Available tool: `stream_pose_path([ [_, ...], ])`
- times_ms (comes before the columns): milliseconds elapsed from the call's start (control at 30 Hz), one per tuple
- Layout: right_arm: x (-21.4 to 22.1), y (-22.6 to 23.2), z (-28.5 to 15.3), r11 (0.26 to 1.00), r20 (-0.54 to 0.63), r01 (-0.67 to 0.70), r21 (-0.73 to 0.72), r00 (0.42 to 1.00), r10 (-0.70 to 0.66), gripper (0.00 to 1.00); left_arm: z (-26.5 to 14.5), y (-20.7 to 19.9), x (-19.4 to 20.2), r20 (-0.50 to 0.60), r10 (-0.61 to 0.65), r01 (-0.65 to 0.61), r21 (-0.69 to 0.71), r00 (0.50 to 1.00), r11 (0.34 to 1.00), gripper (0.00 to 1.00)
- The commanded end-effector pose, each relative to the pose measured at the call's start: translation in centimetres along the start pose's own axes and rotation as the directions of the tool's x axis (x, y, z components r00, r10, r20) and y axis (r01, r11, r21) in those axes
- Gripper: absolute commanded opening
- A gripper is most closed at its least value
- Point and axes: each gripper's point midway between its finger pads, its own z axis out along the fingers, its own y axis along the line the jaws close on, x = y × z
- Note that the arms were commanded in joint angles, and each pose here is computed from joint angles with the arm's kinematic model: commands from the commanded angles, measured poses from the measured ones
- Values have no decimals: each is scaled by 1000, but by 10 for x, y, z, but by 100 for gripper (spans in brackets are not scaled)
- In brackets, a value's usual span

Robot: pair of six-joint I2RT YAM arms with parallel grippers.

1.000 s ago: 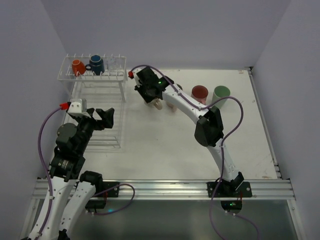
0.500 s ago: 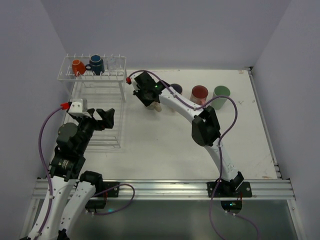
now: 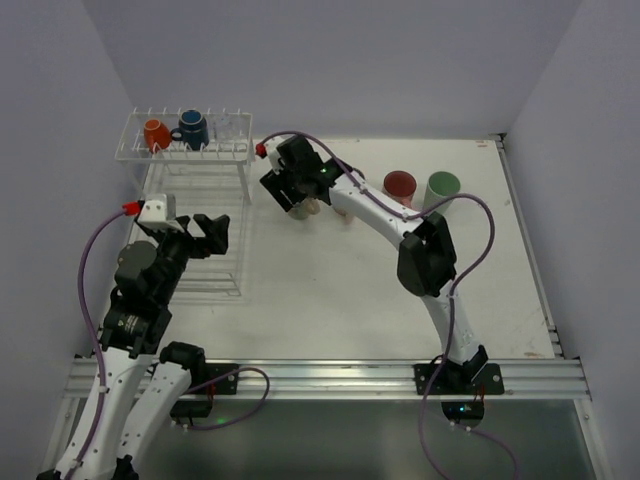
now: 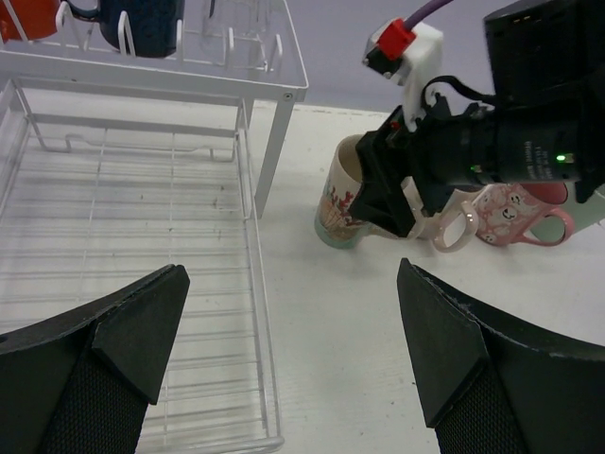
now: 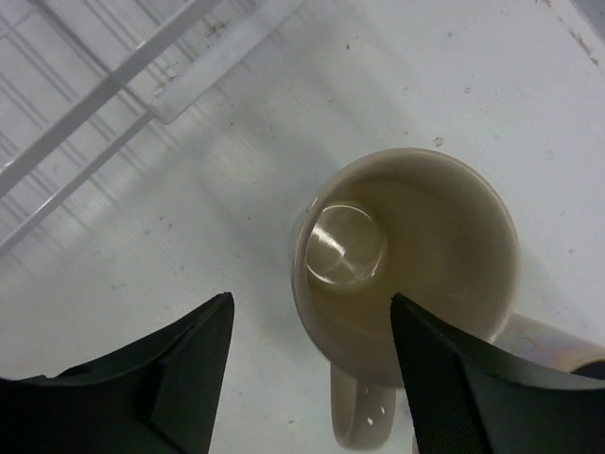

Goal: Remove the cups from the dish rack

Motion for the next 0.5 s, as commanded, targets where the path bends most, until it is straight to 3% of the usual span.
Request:
stream_pose_path([
  [0,-56,-7,-71,999,185,32,-21,982,-28,72,1,-10,-36,75,-27,26,18,997,1000,100],
  [33,-63,-6,-79,999,216,24,-27,976,-18,80,1,-12,-41,76,-30,29,19,997,999,100],
  [167,-85,-10,-140,999,319,-20,-37,947,30,98,12,-27,-92,109,-50,46,35,993,998,100],
  [333,-94,-12,-215,994,442,-85,-72,890,108,99,35,-24,-142,154,-54,62,-47,987,997,100],
  [367,-73,-1,-211,987,413,-111,-116,898,149,99,47,-24,-151,151,-53,64,-67,987,996,100],
  [433,-78,2,-260,972,515,-156,-177,827,226,99,60,-22,-152,121,-56,67,-93,991,993,100],
  [467,-52,12,-250,964,476,-166,-210,844,249,99,75,-26,-157,106,-55,64,-90,993,994,100],
])
